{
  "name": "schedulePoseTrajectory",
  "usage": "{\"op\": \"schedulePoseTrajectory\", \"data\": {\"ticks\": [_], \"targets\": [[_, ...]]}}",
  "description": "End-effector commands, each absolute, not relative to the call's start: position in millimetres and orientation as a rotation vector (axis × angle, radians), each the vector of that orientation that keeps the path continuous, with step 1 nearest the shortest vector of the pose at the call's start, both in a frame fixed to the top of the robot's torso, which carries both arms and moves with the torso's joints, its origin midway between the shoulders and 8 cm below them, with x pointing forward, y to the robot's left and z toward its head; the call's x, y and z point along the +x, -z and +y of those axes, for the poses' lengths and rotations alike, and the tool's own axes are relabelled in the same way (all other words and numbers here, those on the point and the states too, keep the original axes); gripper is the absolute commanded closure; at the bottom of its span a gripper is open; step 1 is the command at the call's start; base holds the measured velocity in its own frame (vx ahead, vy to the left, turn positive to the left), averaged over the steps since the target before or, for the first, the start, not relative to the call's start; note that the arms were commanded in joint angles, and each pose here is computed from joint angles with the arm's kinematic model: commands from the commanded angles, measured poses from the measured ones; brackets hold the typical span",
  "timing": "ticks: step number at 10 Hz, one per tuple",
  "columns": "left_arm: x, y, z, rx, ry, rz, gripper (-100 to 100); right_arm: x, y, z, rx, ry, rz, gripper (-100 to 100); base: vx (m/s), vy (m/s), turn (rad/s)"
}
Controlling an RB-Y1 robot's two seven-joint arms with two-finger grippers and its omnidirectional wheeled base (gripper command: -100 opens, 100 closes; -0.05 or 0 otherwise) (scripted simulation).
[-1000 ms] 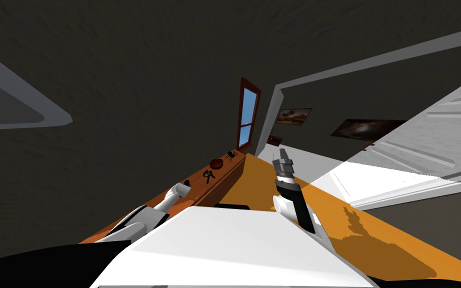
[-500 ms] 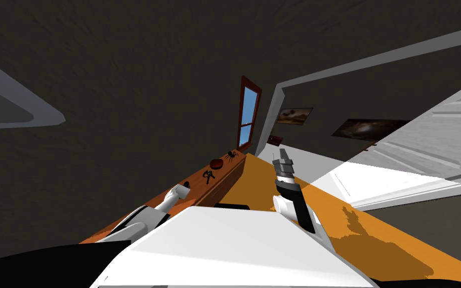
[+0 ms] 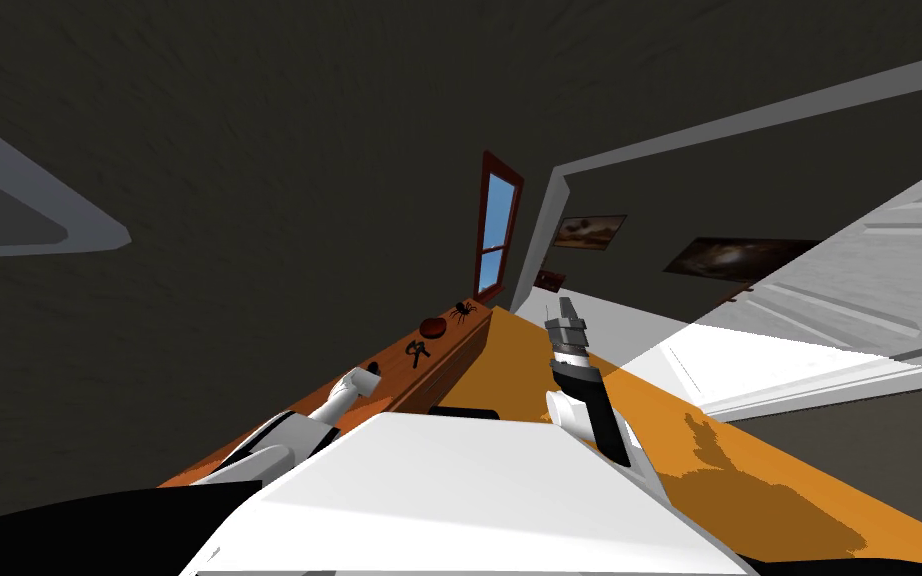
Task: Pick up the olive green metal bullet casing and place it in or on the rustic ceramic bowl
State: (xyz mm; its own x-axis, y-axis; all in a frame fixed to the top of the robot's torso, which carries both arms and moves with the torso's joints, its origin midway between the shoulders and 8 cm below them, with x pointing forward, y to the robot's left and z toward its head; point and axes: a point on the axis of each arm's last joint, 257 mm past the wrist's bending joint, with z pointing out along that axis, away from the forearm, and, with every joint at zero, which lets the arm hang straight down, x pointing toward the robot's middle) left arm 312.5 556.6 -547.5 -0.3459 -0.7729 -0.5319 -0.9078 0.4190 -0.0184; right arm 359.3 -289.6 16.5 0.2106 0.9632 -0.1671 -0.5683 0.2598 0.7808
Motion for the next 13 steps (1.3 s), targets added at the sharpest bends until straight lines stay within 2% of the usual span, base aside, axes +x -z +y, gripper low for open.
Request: {"op": "schedulePoseTrajectory", "data": {"ticks": [1, 4, 5, 6, 8, 13], "targets": [[321.6, 539.8, 556.5, -1.423, -0.389, 2.216, 100, 359.3, -16.5, -289.6, 0.653, -1.176, 0.739, 0, -0.039, -0.005, 0.0], [329.9, 533.6, 555.5, -1.42, -0.385, 2.215, 100, 359.4, -16.5, -289.6, 0.653, -1.176, 0.739, 0, -0.055, -0.027, 0.007], [329.7, 533.4, 555.2, -1.42, -0.387, 2.217, 0, 359.3, -16.5, -289.6, 0.653, -1.176, 0.739, 0, -0.005, -0.003, 0.001], [340.0, 540.4, 526.2, -1.427, -0.325, 2.24, 100, 359.3, -16.5, -289.6, 0.653, -1.176, 0.739, 0, 0.019, -0.096, -0.055], [344.4, 542.0, 515.6, -1.428, -0.302, 2.248, 100, 359.3, -16.5, -289.6, 0.653, -1.176, 0.739, 0, 0.043, -0.14, -0.04], [376.8, 544.8, 441.9, -1.428, -0.139, 2.299, 100, 359.3, -16.5, -289.6, 0.653, -1.176, 0.739, 0, 0.079, -0.153, -0.063]]}}
